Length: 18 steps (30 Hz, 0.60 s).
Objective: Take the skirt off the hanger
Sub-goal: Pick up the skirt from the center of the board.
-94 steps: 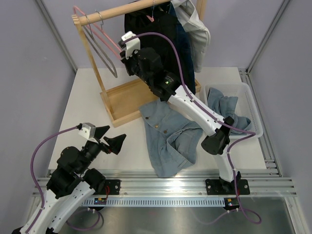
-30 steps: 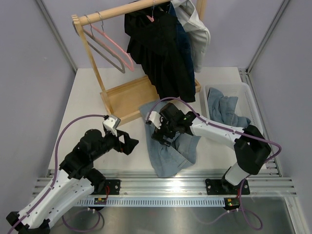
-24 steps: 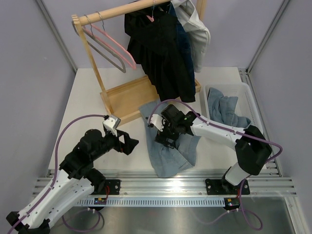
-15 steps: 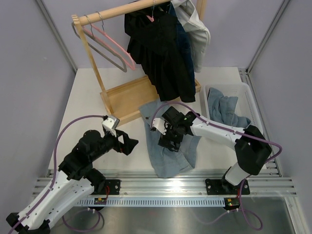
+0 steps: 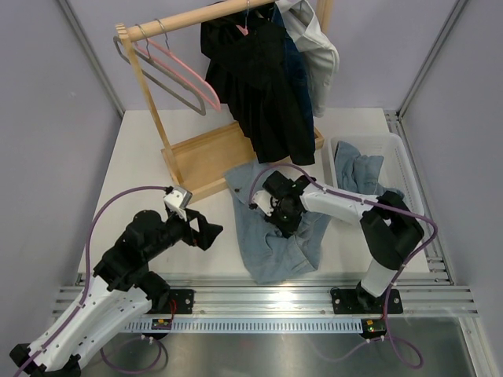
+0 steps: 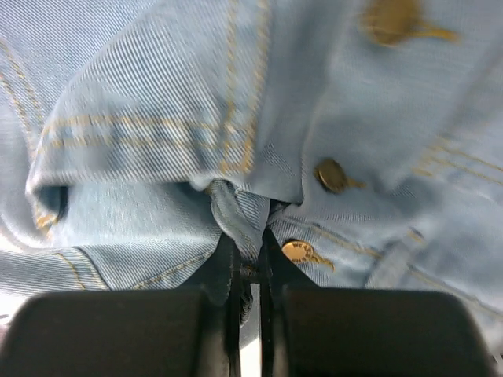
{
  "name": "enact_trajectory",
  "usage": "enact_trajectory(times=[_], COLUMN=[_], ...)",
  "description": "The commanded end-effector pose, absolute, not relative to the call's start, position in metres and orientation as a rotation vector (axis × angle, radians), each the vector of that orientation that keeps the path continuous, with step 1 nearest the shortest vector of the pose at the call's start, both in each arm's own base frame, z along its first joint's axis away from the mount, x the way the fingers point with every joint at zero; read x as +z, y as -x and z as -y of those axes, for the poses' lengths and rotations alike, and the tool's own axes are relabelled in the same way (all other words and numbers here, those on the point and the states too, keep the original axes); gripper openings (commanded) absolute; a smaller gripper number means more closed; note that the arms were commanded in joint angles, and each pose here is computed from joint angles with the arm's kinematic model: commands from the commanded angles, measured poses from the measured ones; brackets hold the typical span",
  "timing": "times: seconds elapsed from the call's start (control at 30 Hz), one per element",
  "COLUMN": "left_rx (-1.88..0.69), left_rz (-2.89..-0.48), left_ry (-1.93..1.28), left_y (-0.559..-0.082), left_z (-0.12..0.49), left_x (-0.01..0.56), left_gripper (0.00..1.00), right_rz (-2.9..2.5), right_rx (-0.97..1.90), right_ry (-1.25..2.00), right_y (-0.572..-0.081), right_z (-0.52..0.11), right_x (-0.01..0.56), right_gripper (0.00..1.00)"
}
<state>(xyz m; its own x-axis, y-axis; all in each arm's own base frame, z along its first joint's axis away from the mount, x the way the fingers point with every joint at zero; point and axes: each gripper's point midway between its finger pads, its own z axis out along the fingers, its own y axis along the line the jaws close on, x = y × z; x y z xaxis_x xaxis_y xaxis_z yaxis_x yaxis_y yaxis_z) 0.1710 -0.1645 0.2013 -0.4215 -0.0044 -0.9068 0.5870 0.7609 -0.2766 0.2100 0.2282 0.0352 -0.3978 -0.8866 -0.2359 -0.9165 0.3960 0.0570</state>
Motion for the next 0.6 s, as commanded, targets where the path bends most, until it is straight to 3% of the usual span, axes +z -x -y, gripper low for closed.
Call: enact_trajectory(times=[0.0,0.27,0.57], left_rx=[-0.738,-0.735,-0.733], left_rz=[-1.833,-1.833,-1.833], left_ry=[-0.459,-0.457,-0.453], left_y=[-0.171,-0.171,-0.171], left_z=[0.169,0.169,0.168], left_x=[0.224,0.224,0.224], left_gripper=[0.99,0.99,0.99], right_rz=[-2.423,-2.086,-1.639], right_rx=[0.362,0.527,0.34], right_ry=[1.501,1.318,0.964], right_y=[-0.225,-0.247,-0.258], right_z=[-0.234,-0.23,-0.16], right_x=[0.085,0.233,0.42], right_gripper=[0.0,0.0,0.0])
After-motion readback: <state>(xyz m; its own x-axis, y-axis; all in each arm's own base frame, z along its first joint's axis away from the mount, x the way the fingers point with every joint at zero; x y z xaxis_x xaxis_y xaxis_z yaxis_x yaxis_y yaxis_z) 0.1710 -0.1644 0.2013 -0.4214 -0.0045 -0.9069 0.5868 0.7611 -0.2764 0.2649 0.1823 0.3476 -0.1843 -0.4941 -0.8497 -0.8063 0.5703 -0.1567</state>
